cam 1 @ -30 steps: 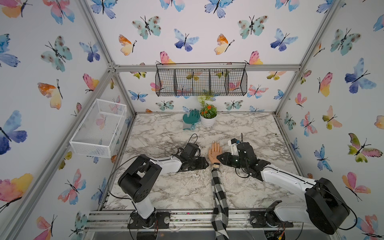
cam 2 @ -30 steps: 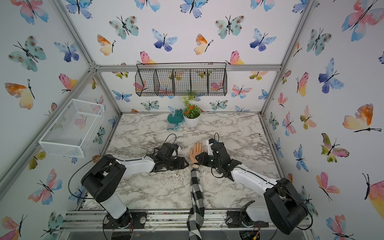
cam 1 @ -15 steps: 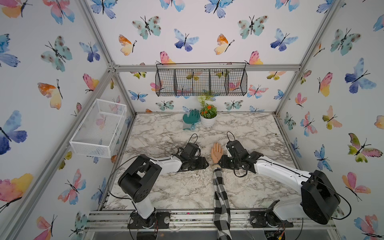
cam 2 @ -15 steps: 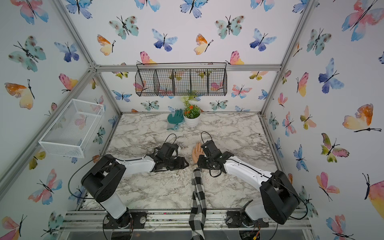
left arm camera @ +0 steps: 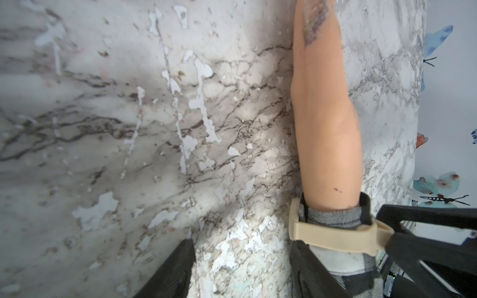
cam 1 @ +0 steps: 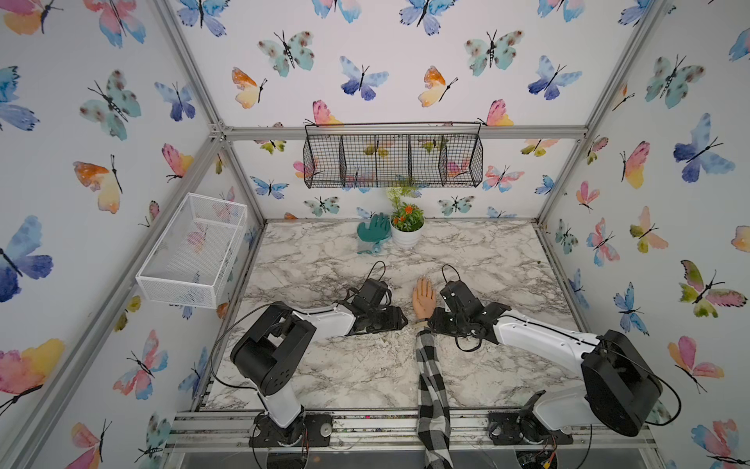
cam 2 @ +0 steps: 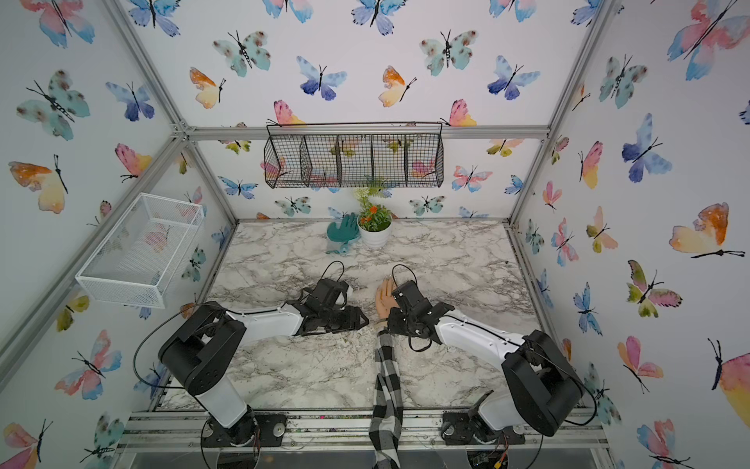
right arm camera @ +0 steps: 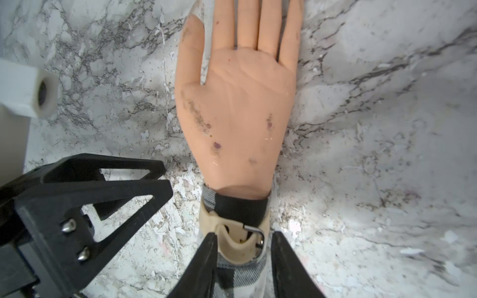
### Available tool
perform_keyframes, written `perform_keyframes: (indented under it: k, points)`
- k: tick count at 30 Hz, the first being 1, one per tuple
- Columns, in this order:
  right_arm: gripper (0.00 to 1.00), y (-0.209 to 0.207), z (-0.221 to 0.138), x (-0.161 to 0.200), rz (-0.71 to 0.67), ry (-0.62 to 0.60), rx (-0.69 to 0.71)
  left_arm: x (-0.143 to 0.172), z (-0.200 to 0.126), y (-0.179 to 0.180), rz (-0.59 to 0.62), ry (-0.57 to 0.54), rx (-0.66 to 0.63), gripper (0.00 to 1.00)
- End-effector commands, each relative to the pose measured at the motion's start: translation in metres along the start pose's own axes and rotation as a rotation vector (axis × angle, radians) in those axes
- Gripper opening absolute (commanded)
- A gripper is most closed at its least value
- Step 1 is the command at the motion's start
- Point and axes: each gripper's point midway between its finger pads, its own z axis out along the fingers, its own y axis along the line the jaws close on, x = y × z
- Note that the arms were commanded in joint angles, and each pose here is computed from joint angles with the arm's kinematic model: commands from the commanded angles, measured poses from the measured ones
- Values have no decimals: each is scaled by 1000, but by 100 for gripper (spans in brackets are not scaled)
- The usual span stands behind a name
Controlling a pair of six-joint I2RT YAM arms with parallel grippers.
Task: Take off the watch
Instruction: Untie the watch from the hand.
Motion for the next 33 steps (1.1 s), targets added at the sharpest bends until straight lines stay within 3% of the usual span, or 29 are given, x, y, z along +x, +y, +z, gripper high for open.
perform_keyframes:
  k: [1,10,19,24,33]
  points:
    - [38,6,4,-4,7,-16,-23,12,5,11,-27,46,-31,64]
    - [34,1,14,11,8,45,-26,11,5,10,-27,43,-30,64]
    - [5,2,7,12,-8,0,-80,7,4,7,-26,39,-22,64]
    - [3,23,-5,1,-16,-65,-244,6,4,4,-24,38,-16,64]
    - [3,35,-33,-14,181,-145,-658,7,3,4,-22,40,-12,63]
